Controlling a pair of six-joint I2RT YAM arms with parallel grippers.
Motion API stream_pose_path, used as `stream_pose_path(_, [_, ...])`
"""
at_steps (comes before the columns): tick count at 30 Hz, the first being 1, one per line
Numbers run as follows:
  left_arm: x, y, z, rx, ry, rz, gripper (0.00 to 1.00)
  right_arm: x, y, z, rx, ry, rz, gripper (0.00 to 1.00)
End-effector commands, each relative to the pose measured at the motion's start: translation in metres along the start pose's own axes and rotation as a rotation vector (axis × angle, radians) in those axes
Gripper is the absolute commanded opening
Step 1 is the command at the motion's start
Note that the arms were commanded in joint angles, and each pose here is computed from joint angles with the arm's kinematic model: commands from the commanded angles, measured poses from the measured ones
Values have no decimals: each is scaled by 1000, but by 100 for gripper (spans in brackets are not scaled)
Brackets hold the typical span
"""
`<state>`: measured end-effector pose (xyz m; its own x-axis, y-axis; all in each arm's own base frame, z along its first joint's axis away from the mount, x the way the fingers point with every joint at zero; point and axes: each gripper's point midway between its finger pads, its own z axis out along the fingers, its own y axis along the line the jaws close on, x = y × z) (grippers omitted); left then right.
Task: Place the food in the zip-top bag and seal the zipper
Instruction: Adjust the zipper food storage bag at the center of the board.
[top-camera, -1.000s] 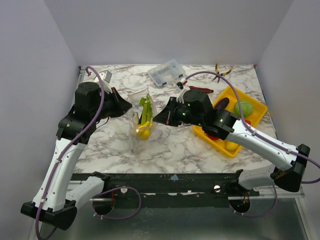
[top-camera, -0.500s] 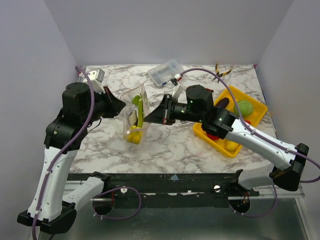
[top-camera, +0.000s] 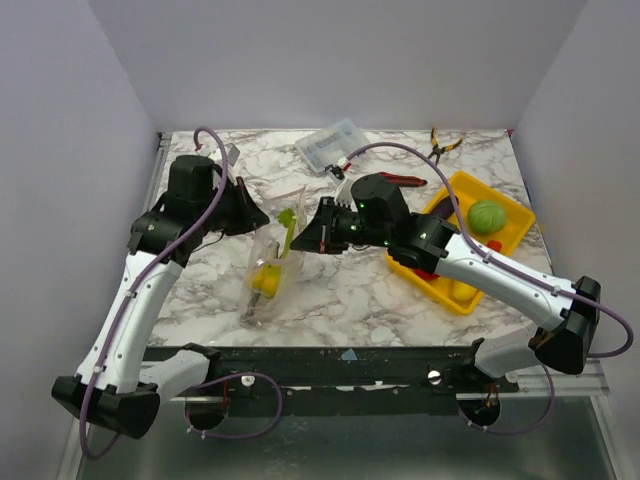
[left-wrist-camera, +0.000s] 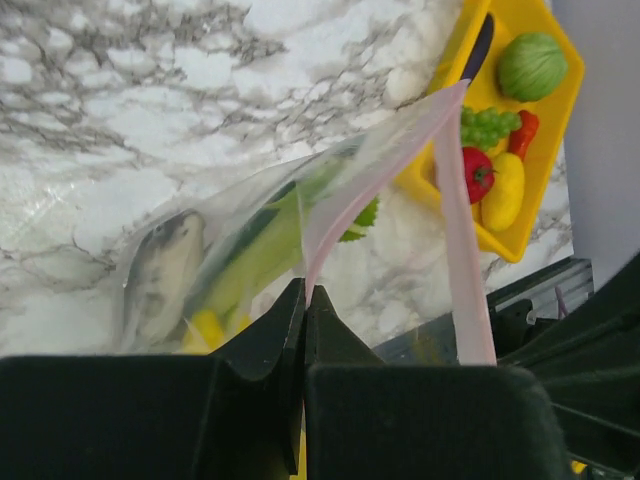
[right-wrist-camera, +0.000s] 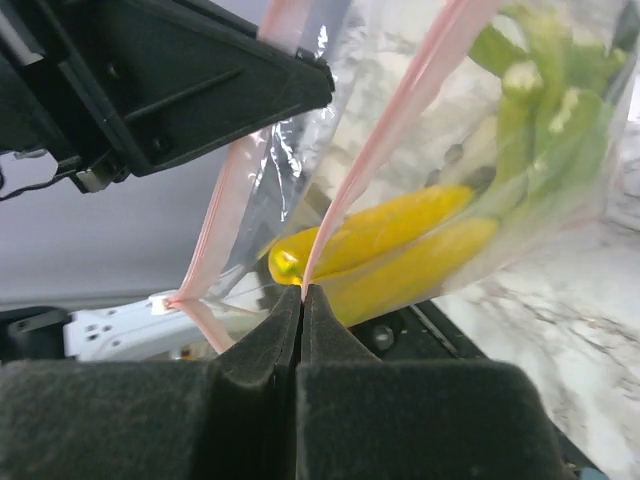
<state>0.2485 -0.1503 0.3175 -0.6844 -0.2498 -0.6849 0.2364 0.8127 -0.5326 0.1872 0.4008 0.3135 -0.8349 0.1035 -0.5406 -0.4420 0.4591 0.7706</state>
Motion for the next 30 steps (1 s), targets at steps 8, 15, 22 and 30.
stream_pose_path(8, [-21, -8, -24, 14, -126, 39, 0, 2, 8, 12, 16, 57, -99, 1])
stream_pose_path(15, [-20, -6, -21, 16, -127, 49, 0, 5, 22, 20, -12, 55, -130, 1])
stream_pose_path(22, [-8, 2, 3, 16, -38, 23, 0, 4, 11, 17, 45, 45, -143, 3])
stream_pose_path(30, [-15, -3, -4, 21, -68, 33, 0, 7, 18, 23, -3, 63, -142, 8])
